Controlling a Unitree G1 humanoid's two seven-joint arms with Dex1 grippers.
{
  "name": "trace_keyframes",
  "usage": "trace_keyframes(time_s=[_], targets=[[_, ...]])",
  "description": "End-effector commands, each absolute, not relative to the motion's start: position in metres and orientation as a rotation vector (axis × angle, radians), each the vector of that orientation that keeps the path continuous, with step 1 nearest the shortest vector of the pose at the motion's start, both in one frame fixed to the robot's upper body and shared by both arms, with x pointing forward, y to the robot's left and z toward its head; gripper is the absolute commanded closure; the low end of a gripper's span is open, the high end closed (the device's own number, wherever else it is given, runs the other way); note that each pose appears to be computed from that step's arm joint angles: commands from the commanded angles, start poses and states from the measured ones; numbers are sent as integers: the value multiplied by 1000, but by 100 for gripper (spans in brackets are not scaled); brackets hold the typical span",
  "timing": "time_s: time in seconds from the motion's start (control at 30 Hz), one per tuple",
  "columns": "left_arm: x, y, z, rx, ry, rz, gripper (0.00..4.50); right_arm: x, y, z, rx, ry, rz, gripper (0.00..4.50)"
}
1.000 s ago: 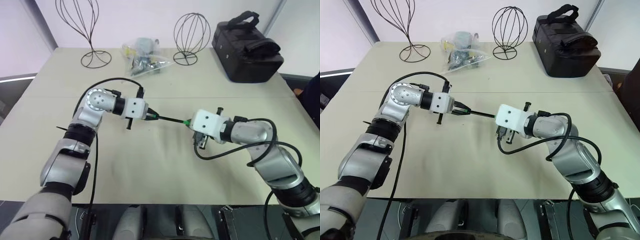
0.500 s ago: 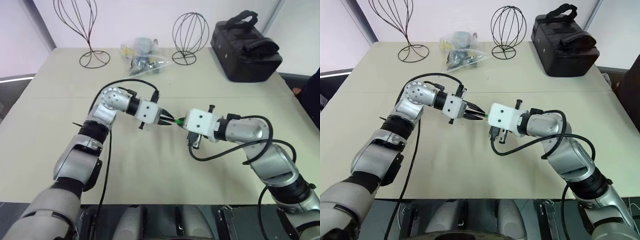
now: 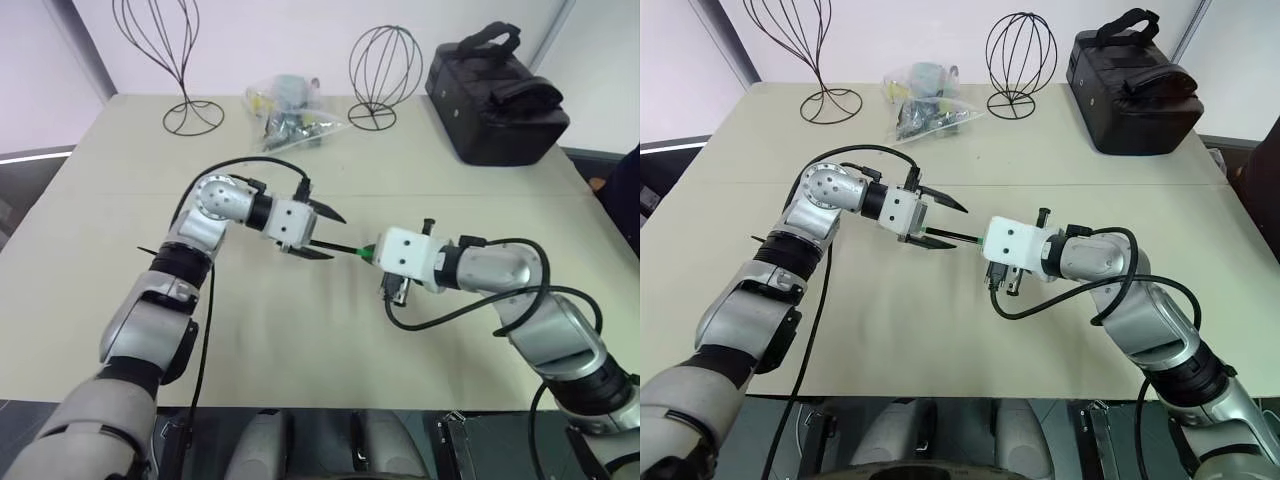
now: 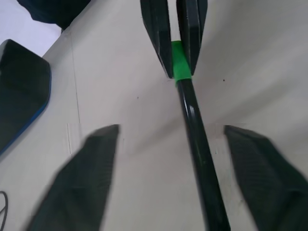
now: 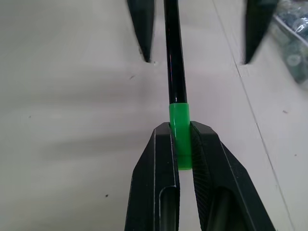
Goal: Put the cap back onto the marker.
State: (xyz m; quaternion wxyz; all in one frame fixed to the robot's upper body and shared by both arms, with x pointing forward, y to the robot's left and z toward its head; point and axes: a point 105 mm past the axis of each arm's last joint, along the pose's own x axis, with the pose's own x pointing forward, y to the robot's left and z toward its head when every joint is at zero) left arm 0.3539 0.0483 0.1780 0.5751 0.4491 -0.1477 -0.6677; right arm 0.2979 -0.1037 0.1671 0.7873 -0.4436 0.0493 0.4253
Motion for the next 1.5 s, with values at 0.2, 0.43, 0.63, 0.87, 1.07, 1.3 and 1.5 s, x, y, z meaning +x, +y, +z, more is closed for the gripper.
trace_keyframes(time_s=[0.2, 0.43, 0.63, 0.87, 1.07, 1.3, 1.5], targets=[[354, 51, 195, 942, -385, -1520, 4, 296, -110, 181, -971, 56, 880, 450], [357, 61, 205, 798, -355, -1455, 4, 296, -133, 173, -945, 119, 825, 450], [365, 69, 208, 637, -301, -1336, 4, 292, -160, 166, -843, 163, 704, 450], [362, 76, 194, 521, -239, -1194, 4, 281, -194, 160, -651, 204, 396, 450], [358, 76, 184, 422, -193, -1055, 4, 264, -214, 141, -554, 283, 194, 450], [343, 71, 174, 335, -138, -1014, 4, 254, -226, 123, -464, 356, 61, 450], [338, 68, 169, 323, -109, -997, 4, 249, -226, 112, -414, 389, 33, 450]])
